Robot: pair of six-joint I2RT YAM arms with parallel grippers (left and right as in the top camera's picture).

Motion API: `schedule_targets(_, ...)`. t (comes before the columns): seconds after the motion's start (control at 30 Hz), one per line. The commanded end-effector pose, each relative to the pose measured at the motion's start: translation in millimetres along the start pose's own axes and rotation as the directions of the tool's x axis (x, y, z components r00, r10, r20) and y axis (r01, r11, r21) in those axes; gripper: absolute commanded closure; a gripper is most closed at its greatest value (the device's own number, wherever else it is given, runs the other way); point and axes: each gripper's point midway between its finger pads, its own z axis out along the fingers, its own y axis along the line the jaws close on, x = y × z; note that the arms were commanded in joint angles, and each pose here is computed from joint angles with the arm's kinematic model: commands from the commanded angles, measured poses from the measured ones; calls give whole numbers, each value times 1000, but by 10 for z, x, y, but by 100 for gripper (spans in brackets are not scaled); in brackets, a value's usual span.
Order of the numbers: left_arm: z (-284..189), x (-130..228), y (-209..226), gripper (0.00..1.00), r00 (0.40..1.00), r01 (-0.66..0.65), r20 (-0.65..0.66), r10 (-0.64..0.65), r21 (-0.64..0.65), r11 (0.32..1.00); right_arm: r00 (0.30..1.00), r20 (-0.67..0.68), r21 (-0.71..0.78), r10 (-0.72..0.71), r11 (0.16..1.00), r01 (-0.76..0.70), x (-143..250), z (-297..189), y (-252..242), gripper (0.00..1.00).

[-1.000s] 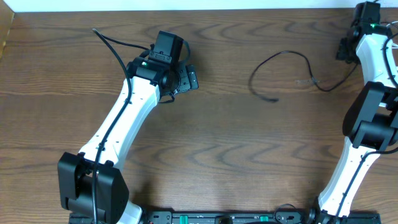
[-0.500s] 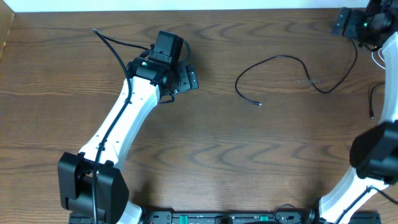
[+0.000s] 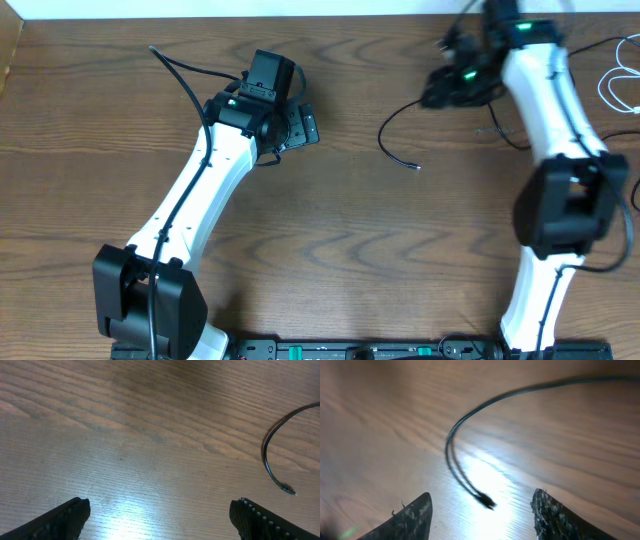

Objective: Untangle cables

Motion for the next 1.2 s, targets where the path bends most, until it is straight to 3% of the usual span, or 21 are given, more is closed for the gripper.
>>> schedule_targets(0.0, -73, -58, 3, 6, 1000, 4, 25, -4, -1, 1000, 989, -107, 19, -103, 994, 105, 158, 416, 210, 39)
schedule_targets(0.2, -73, -58, 3, 6, 1000, 4, 25, -4, -1, 1000, 962, -211, 126, -175, 971, 204, 331, 776, 398, 42)
schedule_targets(0.3, -73, -60, 2, 6, 1000, 4, 25, -4, -1, 1000, 948, -249, 149, -197, 960, 239, 431, 879, 489, 52)
schedule_targets(0.37, -73, -58, 3, 6, 1000, 4, 25, -4, -1, 1000, 939, -273, 187, -208, 946, 264, 503, 959, 462, 54)
schedule_targets(0.5, -73, -60, 2, 6, 1000, 4, 25, -4, -1, 1000, 940, -297, 274, -167, 928, 251, 629, 1086, 329, 55)
schedule_targets(0.67, -73, -60, 2, 6, 1000, 4, 25, -4, -1, 1000, 937, -309, 272, -165, 928, 253, 754, 1251, 259, 58)
schedule_targets(0.77, -73, -58, 3, 6, 1000, 4, 25, -4, -1, 1000, 936, -311, 272, -165, 928, 254, 796, 1312, 231, 76)
schedule_targets(0.83, -73, -60, 2, 6, 1000, 4, 25, -4, -1, 1000, 937, -309, 272, -163, 929, 251, 810, 1336, 223, 98)
schedule_targets(1.03, -73, -60, 2, 6, 1000, 4, 25, -4, -1, 1000, 982, -179, 232, -53, 968, 94, 495, 1181, 405, 99)
schedule_targets(1.17, -73, -60, 2, 6, 1000, 4, 25, -4, -1, 1000, 999, -19, 225, 26, 974, -21, 6, 632, 452, 99)
